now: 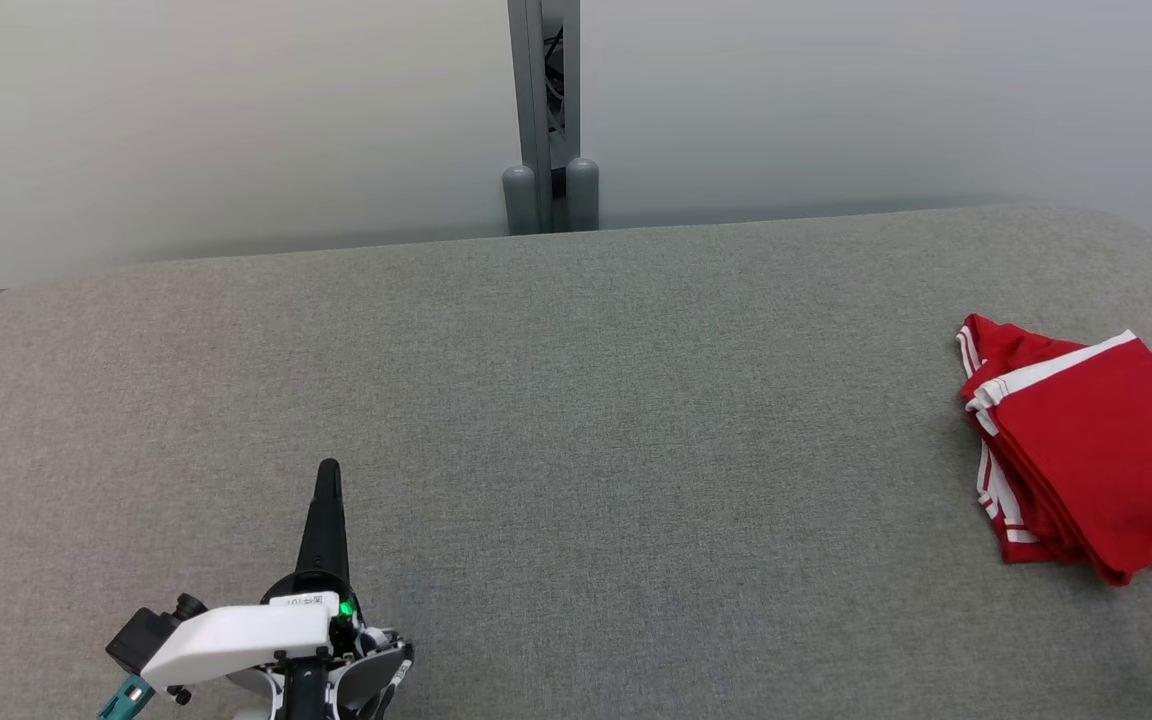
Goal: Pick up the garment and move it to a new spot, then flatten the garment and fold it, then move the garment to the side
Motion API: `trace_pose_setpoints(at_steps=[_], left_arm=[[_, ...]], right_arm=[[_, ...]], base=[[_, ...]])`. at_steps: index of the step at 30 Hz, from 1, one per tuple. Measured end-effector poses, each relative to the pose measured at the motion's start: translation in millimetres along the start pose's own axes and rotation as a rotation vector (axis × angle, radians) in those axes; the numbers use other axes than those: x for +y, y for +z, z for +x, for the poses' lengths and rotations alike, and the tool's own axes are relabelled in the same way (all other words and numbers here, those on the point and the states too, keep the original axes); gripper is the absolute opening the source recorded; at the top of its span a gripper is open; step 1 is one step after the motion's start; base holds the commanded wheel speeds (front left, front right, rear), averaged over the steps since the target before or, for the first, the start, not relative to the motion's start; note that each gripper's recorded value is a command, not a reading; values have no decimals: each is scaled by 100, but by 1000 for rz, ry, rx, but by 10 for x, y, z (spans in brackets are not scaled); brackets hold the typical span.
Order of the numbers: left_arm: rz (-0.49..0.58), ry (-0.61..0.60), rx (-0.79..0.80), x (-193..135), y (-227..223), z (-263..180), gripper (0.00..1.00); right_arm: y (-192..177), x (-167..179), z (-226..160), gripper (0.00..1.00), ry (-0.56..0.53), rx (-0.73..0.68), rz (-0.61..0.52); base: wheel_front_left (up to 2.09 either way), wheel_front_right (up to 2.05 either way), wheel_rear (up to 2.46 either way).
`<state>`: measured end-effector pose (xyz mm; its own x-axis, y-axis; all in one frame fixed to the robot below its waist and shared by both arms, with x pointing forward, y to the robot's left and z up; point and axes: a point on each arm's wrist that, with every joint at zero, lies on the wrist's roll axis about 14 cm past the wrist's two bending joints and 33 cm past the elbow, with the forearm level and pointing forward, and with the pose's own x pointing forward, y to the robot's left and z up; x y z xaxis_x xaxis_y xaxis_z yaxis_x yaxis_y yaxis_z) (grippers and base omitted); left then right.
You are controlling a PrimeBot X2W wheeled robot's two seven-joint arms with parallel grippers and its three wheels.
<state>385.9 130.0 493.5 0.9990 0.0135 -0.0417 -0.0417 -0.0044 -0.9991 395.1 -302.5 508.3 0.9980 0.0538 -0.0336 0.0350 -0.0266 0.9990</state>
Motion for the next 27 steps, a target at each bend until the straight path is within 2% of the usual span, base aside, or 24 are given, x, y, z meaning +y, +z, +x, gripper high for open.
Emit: trace_pose_setpoints(at_steps=[27], left_arm=[[0, 0, 0, 0, 0, 0, 0]], right_arm=[[-1, 0, 0, 0, 0, 0, 0]], base=[[0, 0, 0]])
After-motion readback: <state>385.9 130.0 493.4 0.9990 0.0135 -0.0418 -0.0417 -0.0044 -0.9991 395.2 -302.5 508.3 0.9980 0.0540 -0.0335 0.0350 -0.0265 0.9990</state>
